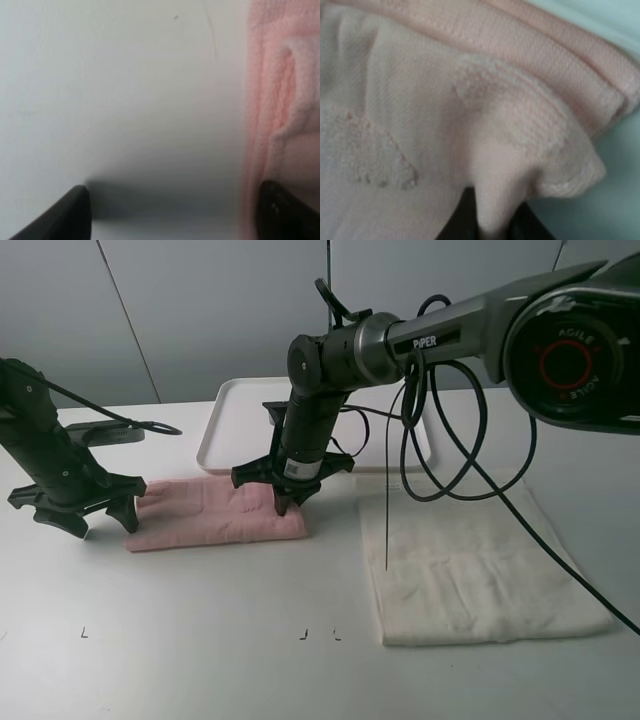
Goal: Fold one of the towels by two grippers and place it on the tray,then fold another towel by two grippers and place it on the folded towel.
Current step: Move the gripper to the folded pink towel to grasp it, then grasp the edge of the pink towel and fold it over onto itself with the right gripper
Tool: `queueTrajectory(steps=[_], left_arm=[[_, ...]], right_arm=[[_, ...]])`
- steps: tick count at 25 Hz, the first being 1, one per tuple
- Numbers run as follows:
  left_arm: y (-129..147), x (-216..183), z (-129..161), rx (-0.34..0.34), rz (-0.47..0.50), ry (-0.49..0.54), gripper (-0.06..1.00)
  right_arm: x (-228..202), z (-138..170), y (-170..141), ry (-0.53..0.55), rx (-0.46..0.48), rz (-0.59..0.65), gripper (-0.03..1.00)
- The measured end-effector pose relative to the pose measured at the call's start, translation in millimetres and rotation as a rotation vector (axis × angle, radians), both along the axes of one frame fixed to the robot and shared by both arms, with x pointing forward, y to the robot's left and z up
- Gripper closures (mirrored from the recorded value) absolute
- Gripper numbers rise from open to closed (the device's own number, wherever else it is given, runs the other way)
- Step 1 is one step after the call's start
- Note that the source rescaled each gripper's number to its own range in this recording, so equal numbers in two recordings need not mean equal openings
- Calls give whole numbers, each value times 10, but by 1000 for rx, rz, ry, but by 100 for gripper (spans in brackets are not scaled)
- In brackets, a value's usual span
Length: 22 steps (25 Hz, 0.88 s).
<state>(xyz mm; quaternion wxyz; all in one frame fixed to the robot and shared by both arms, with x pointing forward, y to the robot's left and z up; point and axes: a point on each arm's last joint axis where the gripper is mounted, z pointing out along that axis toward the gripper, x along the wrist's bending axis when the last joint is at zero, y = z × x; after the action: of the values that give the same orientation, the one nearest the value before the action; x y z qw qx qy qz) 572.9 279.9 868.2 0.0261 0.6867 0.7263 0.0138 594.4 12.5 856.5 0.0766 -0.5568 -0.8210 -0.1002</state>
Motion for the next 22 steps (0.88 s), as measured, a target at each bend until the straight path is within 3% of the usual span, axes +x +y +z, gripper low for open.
queueTrajectory(steps=[14,22], left_arm=[[0,0,0,0,0,0,7],[0,0,0,0,0,0,7]], right_arm=[[-29,141,21,1,40,50,95],[-90,625,140,4,230,67,95]])
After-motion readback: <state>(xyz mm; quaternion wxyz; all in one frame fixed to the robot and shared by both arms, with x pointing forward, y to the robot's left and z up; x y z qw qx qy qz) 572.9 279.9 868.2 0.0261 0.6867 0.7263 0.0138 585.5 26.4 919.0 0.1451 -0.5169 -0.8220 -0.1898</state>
